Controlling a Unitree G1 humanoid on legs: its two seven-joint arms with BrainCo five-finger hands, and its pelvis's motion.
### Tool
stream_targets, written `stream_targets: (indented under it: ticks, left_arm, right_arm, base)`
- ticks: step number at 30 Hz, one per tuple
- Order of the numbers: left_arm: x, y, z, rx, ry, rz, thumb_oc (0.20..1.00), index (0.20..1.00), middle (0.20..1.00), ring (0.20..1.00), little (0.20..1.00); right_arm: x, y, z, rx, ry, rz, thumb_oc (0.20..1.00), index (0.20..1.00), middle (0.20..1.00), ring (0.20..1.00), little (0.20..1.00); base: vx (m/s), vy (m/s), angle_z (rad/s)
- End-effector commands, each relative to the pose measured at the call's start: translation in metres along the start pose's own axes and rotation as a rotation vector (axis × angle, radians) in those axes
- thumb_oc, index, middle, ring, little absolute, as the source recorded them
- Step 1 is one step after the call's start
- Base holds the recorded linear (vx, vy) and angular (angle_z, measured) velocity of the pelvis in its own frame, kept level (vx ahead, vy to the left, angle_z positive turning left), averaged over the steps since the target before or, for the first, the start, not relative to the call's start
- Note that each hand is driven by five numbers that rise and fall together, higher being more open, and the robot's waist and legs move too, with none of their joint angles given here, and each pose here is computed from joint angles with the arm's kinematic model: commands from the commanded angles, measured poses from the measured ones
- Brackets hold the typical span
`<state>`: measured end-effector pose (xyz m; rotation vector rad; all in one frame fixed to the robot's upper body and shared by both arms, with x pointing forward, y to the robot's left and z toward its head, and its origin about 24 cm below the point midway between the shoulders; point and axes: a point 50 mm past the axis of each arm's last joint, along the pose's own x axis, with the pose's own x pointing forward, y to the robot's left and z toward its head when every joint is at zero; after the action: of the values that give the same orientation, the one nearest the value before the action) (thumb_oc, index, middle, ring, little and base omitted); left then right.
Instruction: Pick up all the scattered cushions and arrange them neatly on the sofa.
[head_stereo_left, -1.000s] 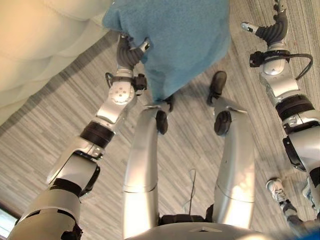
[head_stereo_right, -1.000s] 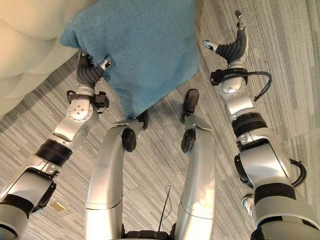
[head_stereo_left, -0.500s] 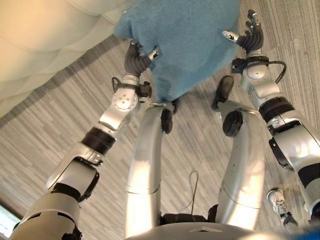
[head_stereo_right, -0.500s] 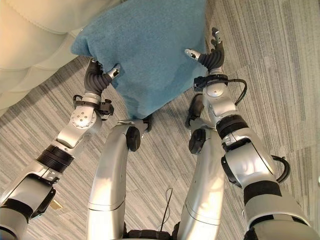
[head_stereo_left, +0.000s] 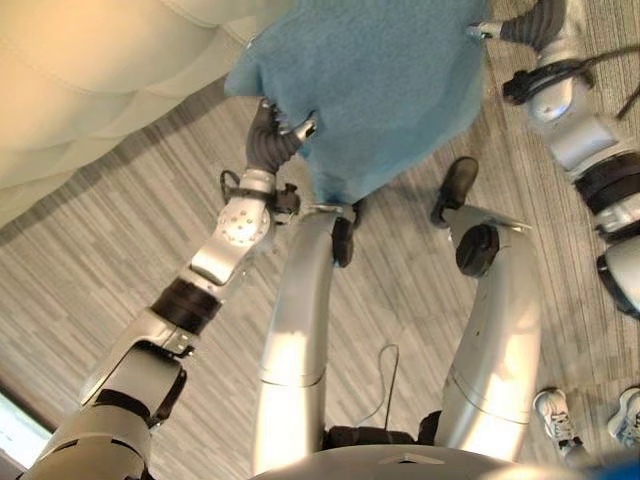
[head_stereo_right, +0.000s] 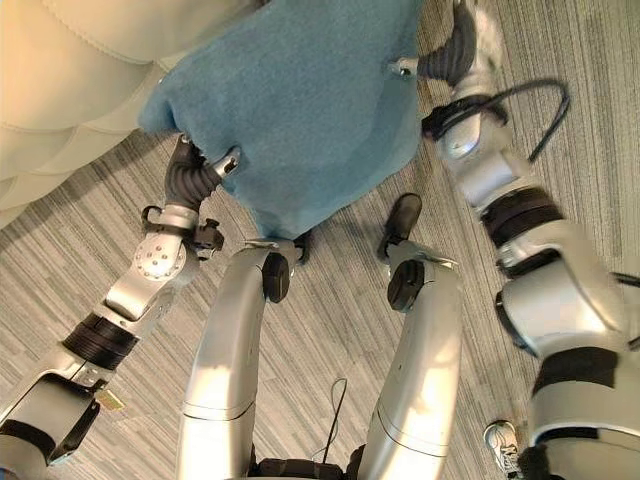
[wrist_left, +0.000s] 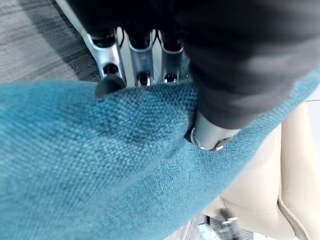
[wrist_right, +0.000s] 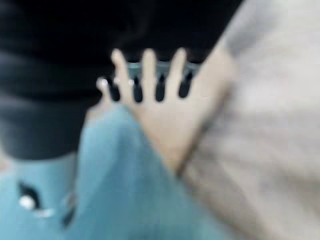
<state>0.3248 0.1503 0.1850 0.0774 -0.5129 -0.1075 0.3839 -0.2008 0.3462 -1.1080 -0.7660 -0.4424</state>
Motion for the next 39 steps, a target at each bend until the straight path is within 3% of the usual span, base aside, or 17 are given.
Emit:
stream_targets:
  ticks: [1, 6, 12, 20, 29, 39]
  left_arm:
    - [-0.013, -0.001, 0.032, -0.064, -0.188, -0.072, 0.200, 0.200, 0.200, 0.200, 0.200]
    - [-0.018, -0.008, 0.032, -0.055, -0.189, -0.155, 0.200, 0.200, 0.200, 0.200, 0.200]
    - [-0.018, -0.028, 0.057, -0.106, -0.294, -0.273, 0.200, 0.200, 0.200, 0.200, 0.200]
    - [-0.019, -0.037, 0.091, -0.105, -0.455, -0.337, 0.200, 0.200, 0.200, 0.200, 0.200]
    - [-0.021, -0.032, 0.085, -0.007, -0.444, -0.350, 0.200, 0.200, 0.200, 0.200, 0.200]
    - [-0.024, -0.041, 0.090, 0.008, -0.470, -0.409, 0.200, 0.200, 0.200, 0.200, 0.200]
  right_arm:
    - [0.017, -0.028, 0.019, -0.191, -0.151, -0.070, 1.000, 1.000, 1.000, 1.000, 1.000]
    - [0.029, -0.044, 0.047, -0.345, -0.311, -0.070, 1.000, 1.000, 1.000, 1.000, 1.000]
    - [0.033, -0.023, 0.084, -0.350, -0.434, -0.003, 1.000, 1.000, 1.000, 1.000, 1.000]
    - [0.026, 0.003, 0.091, -0.456, -0.496, 0.159, 1.000, 1.000, 1.000, 1.000, 1.000]
    - [0.013, -0.008, 0.097, -0.478, -0.609, 0.308, 1.000, 1.000, 1.000, 1.000, 1.000]
    - [-0.013, 0.020, 0.096, -0.468, -0.677, 0.535, 1.000, 1.000, 1.000, 1.000, 1.000]
  base:
    - [0.00, 0.000, 0.00]
    - [0.00, 0.000, 0.00]
    - [-0.02, 0.007, 0.02]
    - [0.01, -0.003, 0.09]
    - [-0.01, -0.036, 0.11]
    - [0.00, -0.001, 0.02]
